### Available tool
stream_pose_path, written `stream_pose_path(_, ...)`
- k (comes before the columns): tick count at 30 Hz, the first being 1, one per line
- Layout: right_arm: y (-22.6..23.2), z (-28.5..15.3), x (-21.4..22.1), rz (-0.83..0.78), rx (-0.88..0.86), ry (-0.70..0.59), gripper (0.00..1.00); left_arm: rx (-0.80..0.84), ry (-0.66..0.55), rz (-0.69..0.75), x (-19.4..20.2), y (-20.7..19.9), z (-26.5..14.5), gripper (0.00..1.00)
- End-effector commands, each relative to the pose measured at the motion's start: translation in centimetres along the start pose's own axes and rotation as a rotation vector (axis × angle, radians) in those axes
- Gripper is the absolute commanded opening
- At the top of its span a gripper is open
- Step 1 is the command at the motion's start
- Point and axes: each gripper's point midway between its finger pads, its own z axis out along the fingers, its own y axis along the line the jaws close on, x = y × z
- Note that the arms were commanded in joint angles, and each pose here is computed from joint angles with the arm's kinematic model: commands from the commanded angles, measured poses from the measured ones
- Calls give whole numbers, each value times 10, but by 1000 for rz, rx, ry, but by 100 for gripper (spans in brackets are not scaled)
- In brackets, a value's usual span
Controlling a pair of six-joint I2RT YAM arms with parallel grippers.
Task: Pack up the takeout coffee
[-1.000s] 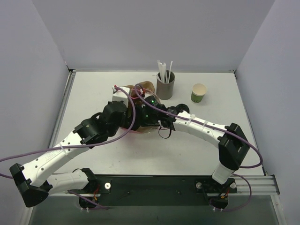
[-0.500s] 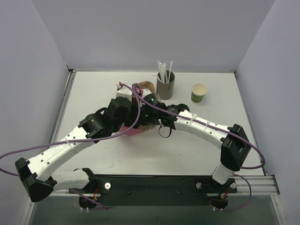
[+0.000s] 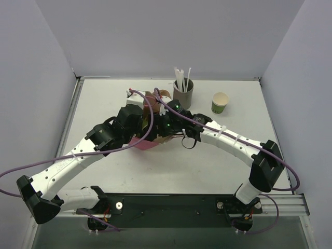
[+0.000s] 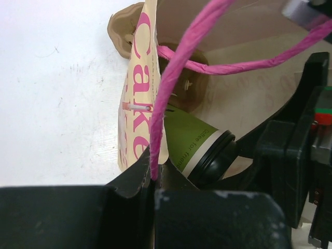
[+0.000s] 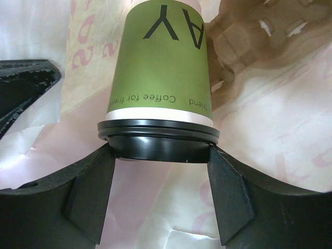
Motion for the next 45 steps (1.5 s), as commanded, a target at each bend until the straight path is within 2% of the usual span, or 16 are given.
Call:
stream_pose_path(1,16,5,12,28,-112,58,35,44,-83,-50,-22,-3,-7,0)
stream_pose_path(9,8,9,22,12,-88,101,33,47,-88,-42,-23,-5,-3,0)
stream_pose_path(13,3,4,22,-3,-62,80,33,40,-92,-45,-25,-3,0,0)
stream_pose_path(20,-6,-18,1,-19,2,-54,32,11,-46,-35,-13,2,8,0)
stream_pose_path(27,3,-25,-10,-37,-28,-93,32,16,-42,-32,-14,0,11,0)
stream_pose_path(31,14,-25,-12,-56,-76,-71,32,17,-47,-32,-17,-1,10,0)
stream_pose_path(35,22,-15,0,-59,-141,8,32,17,-56,-36,-20,-1,11,0)
stream_pose_path(45,24,1,26,-22,-184,132,32,34,-76,-44,-28,-6,12,0)
